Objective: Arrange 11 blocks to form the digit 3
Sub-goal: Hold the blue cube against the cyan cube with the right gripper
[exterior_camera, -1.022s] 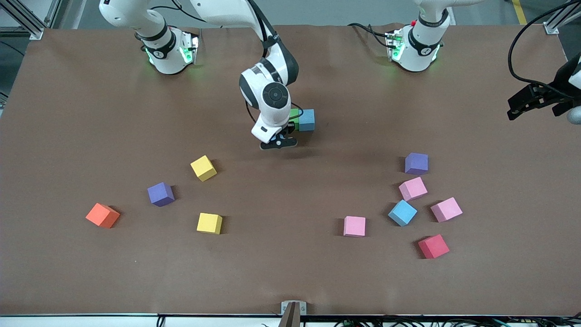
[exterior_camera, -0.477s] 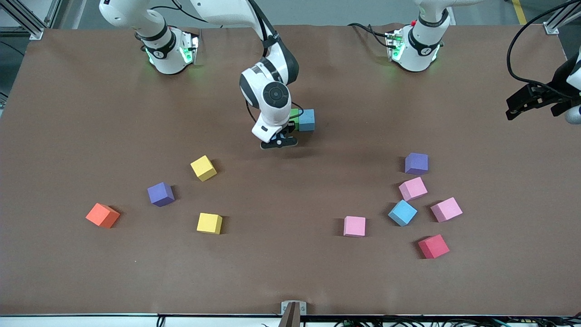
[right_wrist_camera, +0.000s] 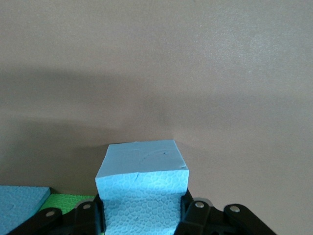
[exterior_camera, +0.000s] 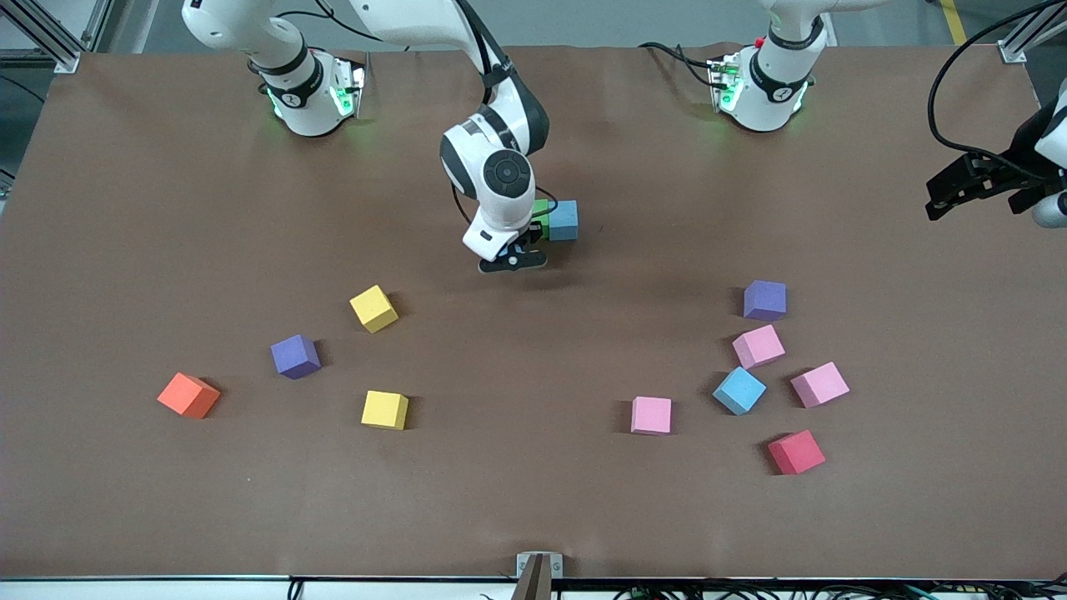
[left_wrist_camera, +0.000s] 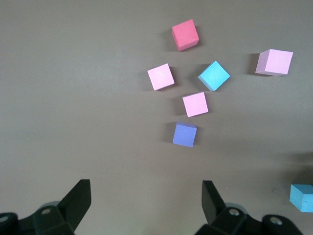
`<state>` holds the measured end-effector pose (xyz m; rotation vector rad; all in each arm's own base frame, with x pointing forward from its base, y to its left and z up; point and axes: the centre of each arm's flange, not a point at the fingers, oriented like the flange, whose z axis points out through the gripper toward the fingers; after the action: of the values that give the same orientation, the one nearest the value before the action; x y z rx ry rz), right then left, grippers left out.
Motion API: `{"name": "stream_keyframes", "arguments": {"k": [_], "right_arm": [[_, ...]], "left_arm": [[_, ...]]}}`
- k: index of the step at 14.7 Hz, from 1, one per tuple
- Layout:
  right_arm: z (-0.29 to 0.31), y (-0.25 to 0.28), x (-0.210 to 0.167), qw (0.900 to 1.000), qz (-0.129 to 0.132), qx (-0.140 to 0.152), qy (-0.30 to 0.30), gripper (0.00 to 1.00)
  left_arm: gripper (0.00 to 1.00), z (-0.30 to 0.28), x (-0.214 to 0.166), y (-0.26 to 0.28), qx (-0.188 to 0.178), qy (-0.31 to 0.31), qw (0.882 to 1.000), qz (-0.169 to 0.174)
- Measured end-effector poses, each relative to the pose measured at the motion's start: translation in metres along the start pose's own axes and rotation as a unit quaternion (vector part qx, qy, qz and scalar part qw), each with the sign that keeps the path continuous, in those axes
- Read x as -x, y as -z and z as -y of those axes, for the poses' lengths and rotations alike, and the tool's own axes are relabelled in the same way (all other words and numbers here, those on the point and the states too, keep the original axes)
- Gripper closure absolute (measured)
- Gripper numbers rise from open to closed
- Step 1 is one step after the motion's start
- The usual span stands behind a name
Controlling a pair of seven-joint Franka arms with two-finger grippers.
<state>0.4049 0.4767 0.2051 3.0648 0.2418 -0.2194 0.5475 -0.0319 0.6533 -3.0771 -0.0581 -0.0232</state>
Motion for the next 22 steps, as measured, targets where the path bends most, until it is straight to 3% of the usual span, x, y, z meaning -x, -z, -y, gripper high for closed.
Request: {"name": "stream_keyframes", "arguments": {"k": [22], "right_arm": [[0.004, 0.0, 0.004, 1.0, 0.005, 0.0, 0.004, 0.45]], "left_arm": [[0.0, -0.011, -0.001, 0.003, 0.001, -0.011, 1.0, -0.011]]}}
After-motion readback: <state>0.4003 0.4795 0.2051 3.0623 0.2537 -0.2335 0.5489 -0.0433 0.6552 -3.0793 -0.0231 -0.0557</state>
